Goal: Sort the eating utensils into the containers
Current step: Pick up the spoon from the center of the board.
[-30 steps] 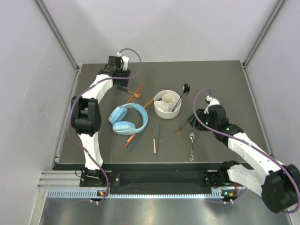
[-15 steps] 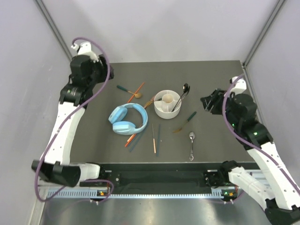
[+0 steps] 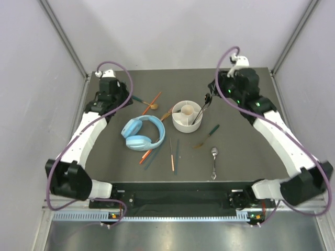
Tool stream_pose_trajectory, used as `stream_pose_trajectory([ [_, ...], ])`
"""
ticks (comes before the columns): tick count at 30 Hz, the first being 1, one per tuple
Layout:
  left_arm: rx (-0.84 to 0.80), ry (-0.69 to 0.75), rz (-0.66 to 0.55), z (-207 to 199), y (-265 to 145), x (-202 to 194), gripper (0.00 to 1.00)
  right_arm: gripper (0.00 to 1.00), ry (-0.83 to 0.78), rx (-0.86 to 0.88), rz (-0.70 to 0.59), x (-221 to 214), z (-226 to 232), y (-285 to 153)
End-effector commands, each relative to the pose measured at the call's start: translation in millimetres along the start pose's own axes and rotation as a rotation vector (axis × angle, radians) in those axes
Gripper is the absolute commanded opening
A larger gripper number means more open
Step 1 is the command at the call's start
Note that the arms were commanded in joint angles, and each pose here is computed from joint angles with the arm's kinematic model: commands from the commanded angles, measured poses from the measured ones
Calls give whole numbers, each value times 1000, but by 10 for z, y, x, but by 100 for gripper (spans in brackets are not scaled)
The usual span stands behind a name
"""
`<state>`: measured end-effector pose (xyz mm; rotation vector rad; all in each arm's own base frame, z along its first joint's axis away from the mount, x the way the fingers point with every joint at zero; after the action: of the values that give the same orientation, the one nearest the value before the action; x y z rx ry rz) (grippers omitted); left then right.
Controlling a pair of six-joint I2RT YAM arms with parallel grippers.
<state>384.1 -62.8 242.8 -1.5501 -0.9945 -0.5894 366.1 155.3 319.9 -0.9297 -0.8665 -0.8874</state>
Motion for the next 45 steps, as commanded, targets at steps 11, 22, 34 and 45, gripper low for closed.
stream_pose_trajectory([
  [11, 239, -57, 68, 161, 335, 179, 63, 57, -21, 252, -104, 1283, 748, 1066],
  [22, 27, -167, 157, -367, 655, 177, 64, 57, 148, 321, -103, 1334, 725, 942],
  [34, 57, -128, 235, -498, 763, 274, 63, 57, 248, -18, 0, 1039, -198, 465],
  [45, 101, -114, 302, -302, 731, -153, 63, 56, 456, -408, 510, -696, -694, -554],
])
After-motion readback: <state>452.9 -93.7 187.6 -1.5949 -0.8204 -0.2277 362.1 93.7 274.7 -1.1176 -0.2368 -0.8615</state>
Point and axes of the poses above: each gripper's point midway between its finger pads, its own y axis out along the fingers, its own z axis along the line the jaws close on, x = y × z, the point moved 1 cm from there along -y, back along the fingers, and after that the axes turned 3 degrees about y, right-handed, at the moved point
